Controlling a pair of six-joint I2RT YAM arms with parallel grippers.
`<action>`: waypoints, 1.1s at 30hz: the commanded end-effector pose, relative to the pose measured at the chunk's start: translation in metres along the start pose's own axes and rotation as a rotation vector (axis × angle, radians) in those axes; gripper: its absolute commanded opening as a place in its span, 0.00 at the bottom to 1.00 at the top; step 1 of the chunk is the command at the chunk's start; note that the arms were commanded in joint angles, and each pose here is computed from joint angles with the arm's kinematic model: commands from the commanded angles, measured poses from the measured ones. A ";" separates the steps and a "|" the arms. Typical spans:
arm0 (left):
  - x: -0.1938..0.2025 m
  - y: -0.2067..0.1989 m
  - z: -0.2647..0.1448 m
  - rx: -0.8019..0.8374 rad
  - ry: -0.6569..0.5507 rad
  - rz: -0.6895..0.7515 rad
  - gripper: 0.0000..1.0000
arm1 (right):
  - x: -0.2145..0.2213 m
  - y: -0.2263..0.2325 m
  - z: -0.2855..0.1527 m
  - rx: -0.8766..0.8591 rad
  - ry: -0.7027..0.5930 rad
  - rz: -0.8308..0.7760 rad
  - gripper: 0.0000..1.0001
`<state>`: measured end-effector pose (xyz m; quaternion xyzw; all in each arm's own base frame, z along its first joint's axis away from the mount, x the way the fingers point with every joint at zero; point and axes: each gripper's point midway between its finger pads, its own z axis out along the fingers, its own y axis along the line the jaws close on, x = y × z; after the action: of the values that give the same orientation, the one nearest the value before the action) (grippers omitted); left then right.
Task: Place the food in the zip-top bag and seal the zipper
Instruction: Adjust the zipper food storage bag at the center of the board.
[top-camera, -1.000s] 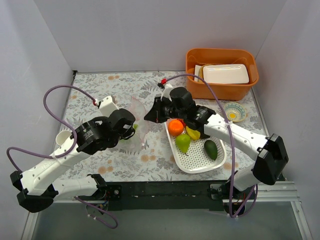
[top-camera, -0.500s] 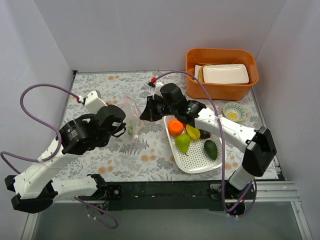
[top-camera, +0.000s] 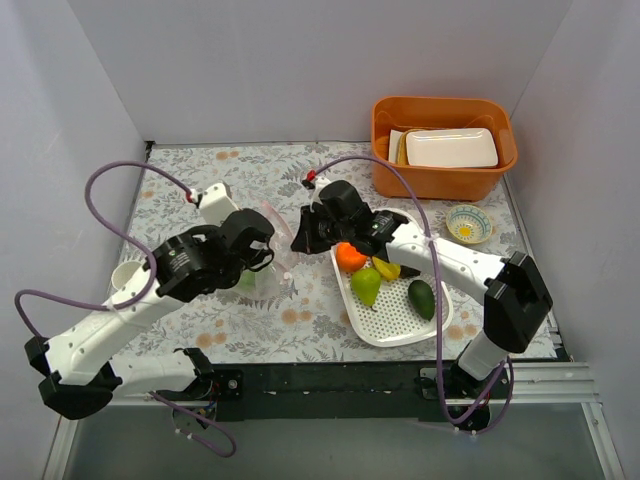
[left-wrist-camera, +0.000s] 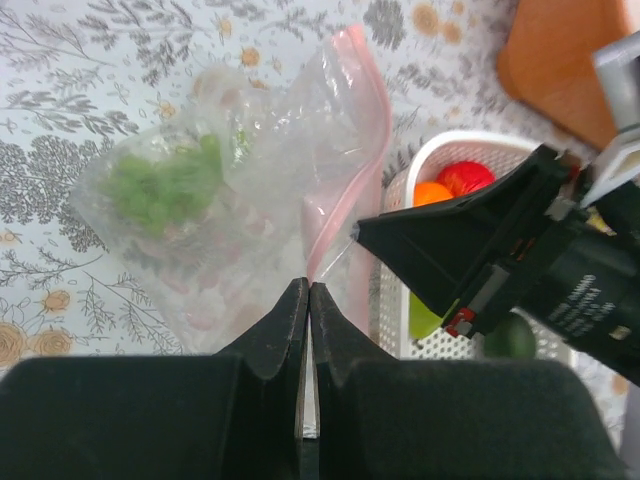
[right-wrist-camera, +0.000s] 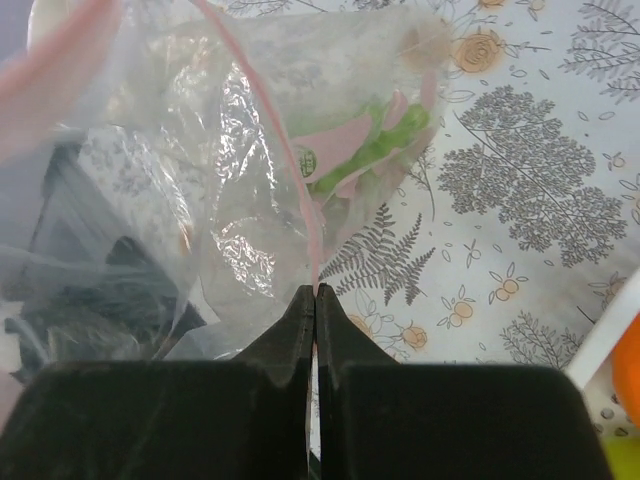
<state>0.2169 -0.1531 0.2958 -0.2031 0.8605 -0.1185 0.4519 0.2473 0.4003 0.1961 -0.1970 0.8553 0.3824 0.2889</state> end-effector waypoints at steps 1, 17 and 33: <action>0.039 -0.020 0.026 0.056 0.094 0.053 0.00 | -0.006 -0.019 -0.024 0.113 -0.093 0.023 0.01; 0.081 -0.043 0.062 0.097 0.164 0.130 0.00 | 0.054 -0.086 -0.118 0.371 -0.191 0.118 0.83; 0.113 -0.046 0.062 0.170 0.280 0.162 0.00 | 0.106 -0.146 -0.106 0.481 -0.061 0.165 0.91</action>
<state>0.2291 -0.2497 0.1972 -0.0863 0.9128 -0.1713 0.3604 0.1964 0.2060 0.1039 -0.0329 0.9329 0.1792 0.3105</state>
